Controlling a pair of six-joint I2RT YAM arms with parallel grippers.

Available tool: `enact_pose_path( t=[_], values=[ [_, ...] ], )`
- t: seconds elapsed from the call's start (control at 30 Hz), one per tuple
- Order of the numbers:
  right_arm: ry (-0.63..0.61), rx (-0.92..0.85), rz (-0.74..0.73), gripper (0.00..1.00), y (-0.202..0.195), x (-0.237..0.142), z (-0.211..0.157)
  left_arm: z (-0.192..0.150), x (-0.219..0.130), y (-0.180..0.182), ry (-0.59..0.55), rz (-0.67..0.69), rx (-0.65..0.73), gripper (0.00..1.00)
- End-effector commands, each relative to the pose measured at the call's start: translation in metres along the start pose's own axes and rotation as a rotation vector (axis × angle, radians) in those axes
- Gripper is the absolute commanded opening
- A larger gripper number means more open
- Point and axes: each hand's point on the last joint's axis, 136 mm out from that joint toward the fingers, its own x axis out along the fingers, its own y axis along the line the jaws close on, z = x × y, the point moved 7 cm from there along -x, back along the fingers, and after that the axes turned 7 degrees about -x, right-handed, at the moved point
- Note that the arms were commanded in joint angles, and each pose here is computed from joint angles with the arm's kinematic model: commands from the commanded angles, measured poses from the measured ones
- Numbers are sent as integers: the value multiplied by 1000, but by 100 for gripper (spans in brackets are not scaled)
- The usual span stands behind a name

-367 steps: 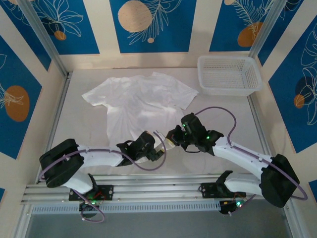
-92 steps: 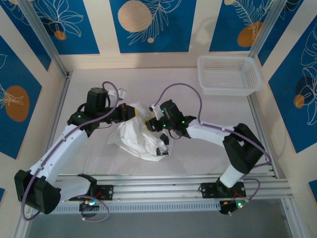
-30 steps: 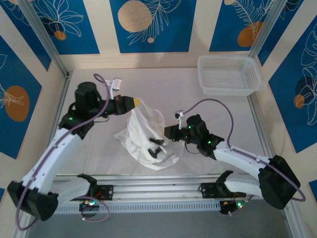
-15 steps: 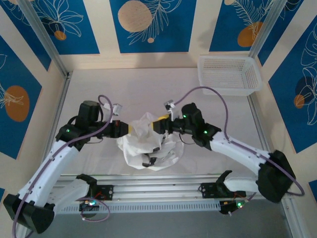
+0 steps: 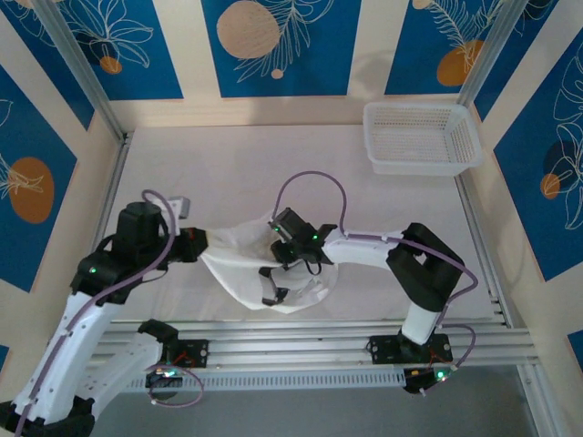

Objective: Fold the inside-out t-shirt

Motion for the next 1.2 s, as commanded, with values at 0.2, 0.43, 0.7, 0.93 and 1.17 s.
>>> enact_pose_path(
  t=[0.2, 0.43, 0.7, 0.93, 1.17],
  values=[
    [-176, 432, -23, 46, -87, -53, -47, 17, -26, 23, -182, 250, -54, 0],
    [-525, 128, 378, 61, -14, -142, 10, 10, 25, -30, 18, -310, -90, 0],
    [-753, 79, 438, 71, 90, -171, 57, 46, 17, -52, -95, -295, -221, 0],
    [-677, 103, 239, 57, 121, -131, 88, 60, 19, -60, -146, -158, -207, 0],
    [-575, 101, 436, 0, 96, -143, 77, 81, 12, -54, -258, -12, -90, 0]
  ],
)
